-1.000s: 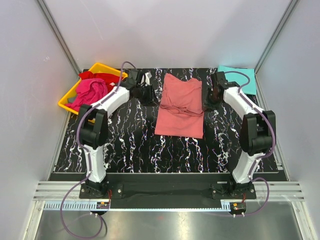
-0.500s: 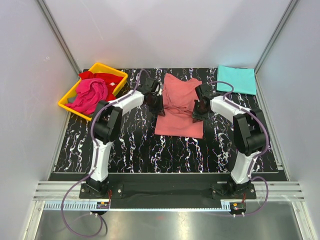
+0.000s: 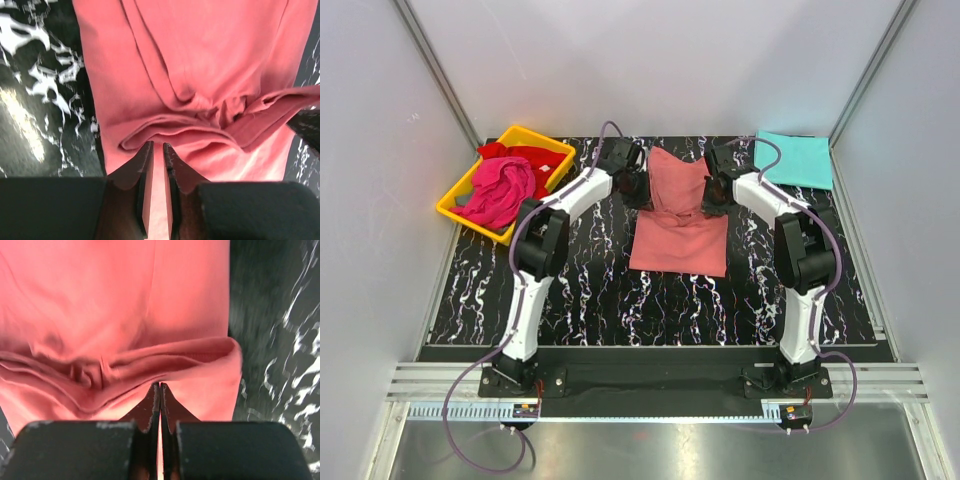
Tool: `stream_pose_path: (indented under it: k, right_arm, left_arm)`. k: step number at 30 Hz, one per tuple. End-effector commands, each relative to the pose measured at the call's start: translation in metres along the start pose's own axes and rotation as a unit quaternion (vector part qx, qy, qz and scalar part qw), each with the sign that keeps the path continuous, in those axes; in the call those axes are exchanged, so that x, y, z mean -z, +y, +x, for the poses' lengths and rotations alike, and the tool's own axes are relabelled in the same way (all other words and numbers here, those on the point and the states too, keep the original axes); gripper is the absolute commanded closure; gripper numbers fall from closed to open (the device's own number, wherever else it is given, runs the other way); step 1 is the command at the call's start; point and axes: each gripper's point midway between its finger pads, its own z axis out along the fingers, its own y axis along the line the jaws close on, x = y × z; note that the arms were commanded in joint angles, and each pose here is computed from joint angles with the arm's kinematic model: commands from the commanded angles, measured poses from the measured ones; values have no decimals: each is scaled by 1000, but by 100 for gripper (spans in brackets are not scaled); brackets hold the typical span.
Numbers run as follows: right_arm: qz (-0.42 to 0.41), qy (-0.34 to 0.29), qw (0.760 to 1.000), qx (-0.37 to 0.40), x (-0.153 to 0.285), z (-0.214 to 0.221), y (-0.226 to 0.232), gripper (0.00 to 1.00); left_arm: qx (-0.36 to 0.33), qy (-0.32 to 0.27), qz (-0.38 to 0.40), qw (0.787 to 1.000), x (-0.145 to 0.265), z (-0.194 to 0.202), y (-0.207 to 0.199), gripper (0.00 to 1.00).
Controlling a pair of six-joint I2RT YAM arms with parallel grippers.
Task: Fold and stack the t-shirts
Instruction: Fold the tshirt
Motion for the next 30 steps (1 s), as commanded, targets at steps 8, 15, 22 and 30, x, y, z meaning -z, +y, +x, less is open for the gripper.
stream_pose_path:
  k: [8,15,22,30]
  right_arm:
    - [25,-48,999,8,9,-51,-14,100]
    - [-59,-47,997,-3,44,-49,-18,74]
    - [-184,-12,982,44,55,-36,-19,54]
    - [-223,25,972,73,30,-31,-42,52]
  left_arm:
    - [20,-100,2,995,36,-83,28,74]
    - [-16,-83,35,996,51,-54,23,61]
    - [-97,-44,92,990,36,-18,24,58]
    - [-139,-13,126,982,19,-14,22,56]
